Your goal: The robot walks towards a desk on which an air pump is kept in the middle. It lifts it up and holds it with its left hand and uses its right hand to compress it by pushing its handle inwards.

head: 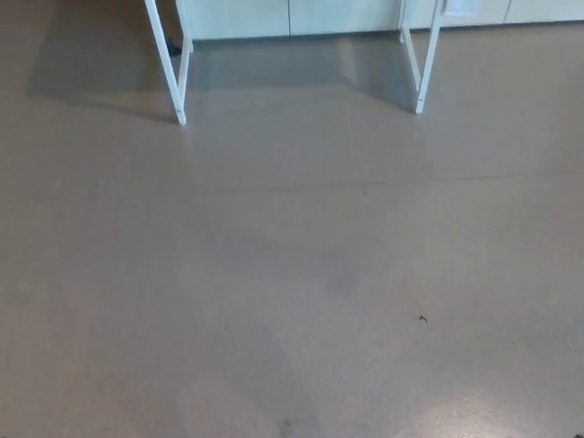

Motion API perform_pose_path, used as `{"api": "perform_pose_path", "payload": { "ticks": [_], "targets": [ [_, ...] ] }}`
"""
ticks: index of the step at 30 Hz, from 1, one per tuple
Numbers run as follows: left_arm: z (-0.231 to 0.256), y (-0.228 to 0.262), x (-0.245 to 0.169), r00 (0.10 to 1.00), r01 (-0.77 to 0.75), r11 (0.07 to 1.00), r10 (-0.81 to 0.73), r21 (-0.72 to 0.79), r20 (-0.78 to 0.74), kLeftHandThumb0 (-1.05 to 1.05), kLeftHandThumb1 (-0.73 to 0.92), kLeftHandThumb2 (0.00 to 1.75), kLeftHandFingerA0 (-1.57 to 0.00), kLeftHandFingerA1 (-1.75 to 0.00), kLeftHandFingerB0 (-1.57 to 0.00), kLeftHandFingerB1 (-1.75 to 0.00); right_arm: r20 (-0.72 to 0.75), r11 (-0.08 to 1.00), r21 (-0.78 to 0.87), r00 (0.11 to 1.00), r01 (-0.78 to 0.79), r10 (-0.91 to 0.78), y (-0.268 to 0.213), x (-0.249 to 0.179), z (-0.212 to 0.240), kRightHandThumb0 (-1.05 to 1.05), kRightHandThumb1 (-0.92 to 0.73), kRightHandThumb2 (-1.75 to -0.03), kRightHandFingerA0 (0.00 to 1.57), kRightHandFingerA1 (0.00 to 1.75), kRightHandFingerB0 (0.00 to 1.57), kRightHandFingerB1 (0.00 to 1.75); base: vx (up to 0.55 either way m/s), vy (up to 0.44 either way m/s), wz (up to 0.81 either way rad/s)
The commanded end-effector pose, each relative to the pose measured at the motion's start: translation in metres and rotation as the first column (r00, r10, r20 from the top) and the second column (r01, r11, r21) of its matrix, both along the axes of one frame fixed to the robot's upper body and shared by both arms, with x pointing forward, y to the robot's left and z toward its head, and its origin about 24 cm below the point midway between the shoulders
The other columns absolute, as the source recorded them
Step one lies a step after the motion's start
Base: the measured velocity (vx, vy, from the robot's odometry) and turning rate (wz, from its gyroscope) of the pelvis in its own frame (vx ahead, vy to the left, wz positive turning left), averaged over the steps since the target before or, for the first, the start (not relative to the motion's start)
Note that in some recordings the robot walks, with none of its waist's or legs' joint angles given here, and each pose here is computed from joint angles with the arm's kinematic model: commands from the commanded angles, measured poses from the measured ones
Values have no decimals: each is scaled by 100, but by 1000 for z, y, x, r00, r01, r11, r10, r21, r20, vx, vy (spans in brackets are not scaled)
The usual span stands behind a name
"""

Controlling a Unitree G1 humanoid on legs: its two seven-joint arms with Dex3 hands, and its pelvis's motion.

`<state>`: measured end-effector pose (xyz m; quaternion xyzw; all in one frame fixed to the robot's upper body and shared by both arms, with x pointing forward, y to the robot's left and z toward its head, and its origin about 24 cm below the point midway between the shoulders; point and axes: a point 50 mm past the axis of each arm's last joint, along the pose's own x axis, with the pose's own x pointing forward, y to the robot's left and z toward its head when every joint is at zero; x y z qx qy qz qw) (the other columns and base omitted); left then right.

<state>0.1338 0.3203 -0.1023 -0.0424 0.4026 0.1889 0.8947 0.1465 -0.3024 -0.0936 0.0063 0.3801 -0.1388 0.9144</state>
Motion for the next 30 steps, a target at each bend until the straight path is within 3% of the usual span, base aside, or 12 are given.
{"api": "perform_pose_path", "payload": {
  "ticks": [1,5,6,8,9,14,15,16,19,20,23,30],
  "targets": [
    [15,14,5,943,-139,938,224,-317,247,-19,68,60,-13,-35,-16,-30,179,948,296,967,122,-180,-7,14,18,-29,-62,-67,21,41,18,35,0,0,0],
    [15,15,2,942,-120,940,209,-319,263,-19,69,63,-20,-41,-13,-31,176,950,292,970,114,-171,-6,13,18,-23,-66,-66,22,40,18,34,55,73,-6],
    [15,16,2,941,-130,940,218,-316,259,-10,50,94,-22,-55,-7,-47,175,950,291,970,114,-169,-5,14,19,-18,-67,-60,27,39,19,30,108,194,-9],
    [15,16,2,936,-154,934,243,-323,256,-9,52,94,-22,-55,-6,-46,175,951,287,971,111,-166,-5,14,19,-19,-67,-59,27,39,19,30,145,259,-25],
    [15,16,3,934,-152,932,244,-328,260,-12,72,61,-26,-40,-14,-29,177,951,288,970,112,-168,-5,14,20,-17,-66,-59,27,40,19,30,277,445,9],
    [16,15,4,933,-134,932,233,-336,274,-12,71,62,-24,-41,-14,-29,181,946,298,965,130,-190,-5,15,21,-16,-65,-59,30,41,21,31,237,232,2],
    [16,15,6,935,-123,933,223,-338,275,-11,73,62,-20,-38,-13,-29,183,947,295,965,129,-188,-6,16,22,-13,-45,-92,21,55,9,48,241,61,10],
    [17,14,7,935,-112,935,214,-337,284,-10,73,63,-20,-40,-13,-29,182,948,294,966,127,-185,-7,17,22,-14,-66,-59,30,40,21,31,240,32,7],
    [17,14,7,935,-102,937,204,-334,288,-8,73,61,-18,-38,-13,-29,181,947,296,966,126,-185,-6,17,23,-14,-66,-59,29,40,20,30,259,-32,11],
    [17,14,7,938,-90,940,191,-329,289,-8,54,96,-3,-48,0,-44,182,947,295,966,124,-183,-6,17,23,-13,-67,-59,27,39,20,30,311,-105,12],
    [16,13,8,941,-82,942,181,-325,287,-6,54,96,-2,-47,0,-43,180,948,290,966,128,-185,-7,17,24,-17,-65,-63,23,38,19,32,285,-172,13],
    [17,15,8,943,-70,945,166,-318,287,-6,54,96,0,-46,0,-43,184,947,299,966,120,-181,-6,18,23,-16,-64,-59,29,40,19,30,369,-155,13]
  ]
}}
